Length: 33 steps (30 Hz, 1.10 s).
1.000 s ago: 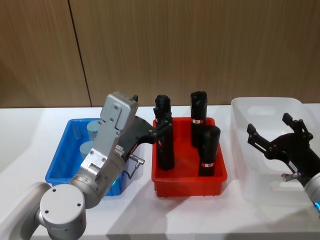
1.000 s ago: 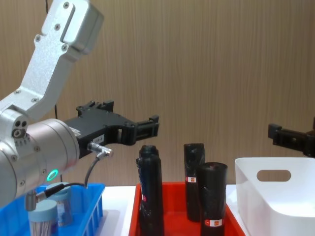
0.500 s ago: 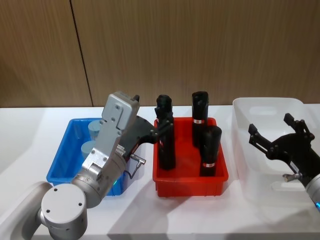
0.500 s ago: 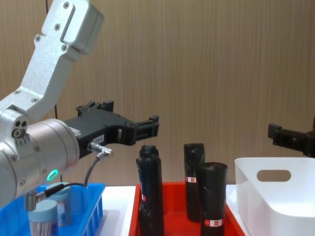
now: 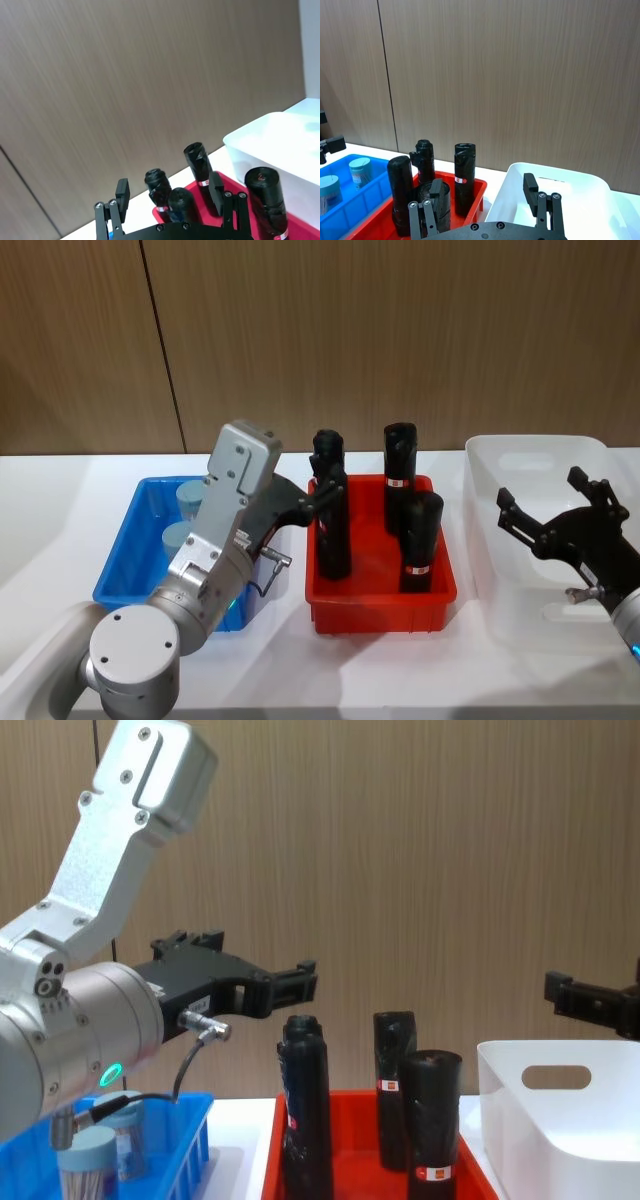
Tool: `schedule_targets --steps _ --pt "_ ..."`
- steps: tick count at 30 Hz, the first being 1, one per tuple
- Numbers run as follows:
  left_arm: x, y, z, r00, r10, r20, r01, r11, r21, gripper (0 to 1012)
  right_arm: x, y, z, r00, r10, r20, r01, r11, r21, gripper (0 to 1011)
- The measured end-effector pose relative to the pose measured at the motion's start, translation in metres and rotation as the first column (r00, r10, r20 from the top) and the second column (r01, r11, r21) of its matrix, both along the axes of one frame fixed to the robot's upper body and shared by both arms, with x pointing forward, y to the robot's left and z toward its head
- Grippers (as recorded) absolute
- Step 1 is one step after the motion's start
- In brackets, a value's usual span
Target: Pick the cotton swabs from the blue box and place them into the white box.
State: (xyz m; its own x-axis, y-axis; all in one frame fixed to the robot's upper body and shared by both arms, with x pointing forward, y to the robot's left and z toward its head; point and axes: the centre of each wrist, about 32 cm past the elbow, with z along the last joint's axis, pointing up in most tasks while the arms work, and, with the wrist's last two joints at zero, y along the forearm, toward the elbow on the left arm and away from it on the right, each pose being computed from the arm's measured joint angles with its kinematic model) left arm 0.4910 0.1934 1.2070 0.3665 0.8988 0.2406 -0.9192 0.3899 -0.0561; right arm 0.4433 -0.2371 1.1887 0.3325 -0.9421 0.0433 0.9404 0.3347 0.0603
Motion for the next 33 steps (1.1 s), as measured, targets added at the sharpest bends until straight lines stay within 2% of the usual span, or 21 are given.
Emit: schedule_targets --steps 5,12,15,18,21,22,24,25,28,31,33 --pt "-0.0013 -0.0026 0.0009 0.9987 0.044 -0.026 -0.044 0.9990 -0.002 1004 0.000 0.000 0.000 1.000 0.000 0.000 0.000 1.000 0.000 1001" --pt "-0.0030 -0.0014 0.0024 0.9900 0.125 -0.066 -0.127 0.9917 -0.024 1004 0.000 0.000 0.000 1.000 0.000 0.000 0.000 1.000 0.000 1001" --pt "-0.0044 0.0017 0.0028 0.9795 0.179 -0.093 -0.183 0.9822 -0.042 1004 0.000 0.000 0.000 1.000 0.000 0.000 0.000 1.000 0.000 1001" --pt "-0.0054 0.0045 0.0027 0.9720 0.208 -0.109 -0.215 0.9753 -0.051 1004 0.000 0.000 0.000 1.000 0.000 0.000 0.000 1.000 0.000 1001" --pt "-0.0066 0.0087 0.0024 0.9594 0.250 -0.131 -0.260 0.9637 -0.063 1004 0.000 0.000 0.000 1.000 0.000 0.000 0.000 1.000 0.000 1001" --pt "-0.0072 0.0116 0.0023 0.9522 0.271 -0.142 -0.282 0.9570 -0.068 1004 0.000 0.000 0.000 1.000 0.000 0.000 0.000 1.000 0.000 1001" --pt "-0.0077 0.0141 0.0019 0.9442 0.290 -0.156 -0.304 0.9500 -0.073 1004 0.000 0.000 0.000 1.000 0.000 0.000 0.000 1.000 0.000 1001" --pt "-0.0083 0.0164 0.0016 0.9371 0.305 -0.170 -0.321 0.9436 -0.079 1004 0.000 0.000 0.000 1.000 0.000 0.000 0.000 1.000 0.000 1001" --pt "-0.0093 0.0204 0.0001 0.9248 0.327 -0.195 -0.348 0.9334 -0.087 1004 0.000 0.000 0.000 1.000 0.000 0.000 0.000 1.000 0.000 1001" --pt "-0.0101 0.0257 -0.0013 0.9056 0.354 -0.234 -0.384 0.9182 -0.097 1004 0.000 0.000 0.000 1.000 0.000 0.000 0.000 1.000 0.000 1001" --pt "-0.0102 0.0279 -0.0018 0.8967 0.363 -0.253 -0.398 0.9120 -0.100 1004 0.000 0.000 0.000 1.000 0.000 0.000 0.000 1.000 0.000 1001"
